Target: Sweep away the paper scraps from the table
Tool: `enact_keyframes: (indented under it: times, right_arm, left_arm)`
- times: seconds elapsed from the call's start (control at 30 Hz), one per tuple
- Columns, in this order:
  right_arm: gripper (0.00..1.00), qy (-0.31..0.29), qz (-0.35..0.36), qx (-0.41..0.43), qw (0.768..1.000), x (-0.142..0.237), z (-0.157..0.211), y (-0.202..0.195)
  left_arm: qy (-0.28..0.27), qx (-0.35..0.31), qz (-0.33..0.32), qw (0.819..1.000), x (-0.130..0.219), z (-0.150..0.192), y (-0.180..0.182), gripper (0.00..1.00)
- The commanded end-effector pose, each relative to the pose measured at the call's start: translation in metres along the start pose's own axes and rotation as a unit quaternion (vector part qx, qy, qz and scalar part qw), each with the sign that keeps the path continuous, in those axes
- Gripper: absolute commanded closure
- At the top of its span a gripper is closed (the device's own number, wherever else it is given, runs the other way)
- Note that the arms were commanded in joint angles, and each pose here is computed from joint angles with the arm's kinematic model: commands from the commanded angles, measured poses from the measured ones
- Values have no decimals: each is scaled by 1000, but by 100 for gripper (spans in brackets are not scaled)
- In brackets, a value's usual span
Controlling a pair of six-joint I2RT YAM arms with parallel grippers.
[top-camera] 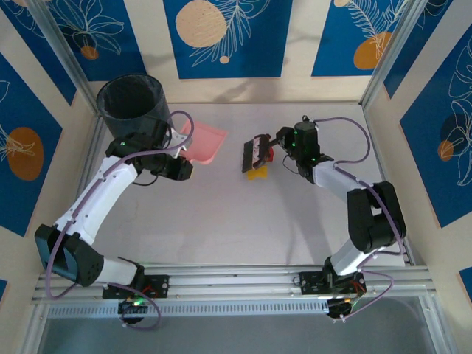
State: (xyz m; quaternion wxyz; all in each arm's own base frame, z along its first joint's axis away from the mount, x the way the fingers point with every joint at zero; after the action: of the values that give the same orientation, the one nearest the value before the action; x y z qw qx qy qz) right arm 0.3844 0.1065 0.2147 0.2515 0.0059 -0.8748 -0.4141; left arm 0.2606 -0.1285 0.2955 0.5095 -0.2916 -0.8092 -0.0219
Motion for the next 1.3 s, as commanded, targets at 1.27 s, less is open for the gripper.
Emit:
enact_keyframes:
  times: [1.27]
  right_arm:
    - [100, -133, 37, 448, 883, 5, -94, 28]
  left_arm:
    - [315, -83, 53, 944, -140, 32, -47, 100]
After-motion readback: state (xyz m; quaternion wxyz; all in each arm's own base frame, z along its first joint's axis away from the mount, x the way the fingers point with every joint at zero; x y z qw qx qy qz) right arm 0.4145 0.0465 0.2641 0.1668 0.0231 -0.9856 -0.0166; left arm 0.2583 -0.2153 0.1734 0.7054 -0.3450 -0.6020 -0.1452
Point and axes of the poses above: each hand's point on the last joint's axis, 136 mm out from that joint toward the fingers, its own x axis back along the fingers, its own y axis along the line the jaws close on, z = x × y, the point moved 9 cm from there along x, back along the fingers, and after that the axes turned 1 degree about -x, right-handed, at the moved point
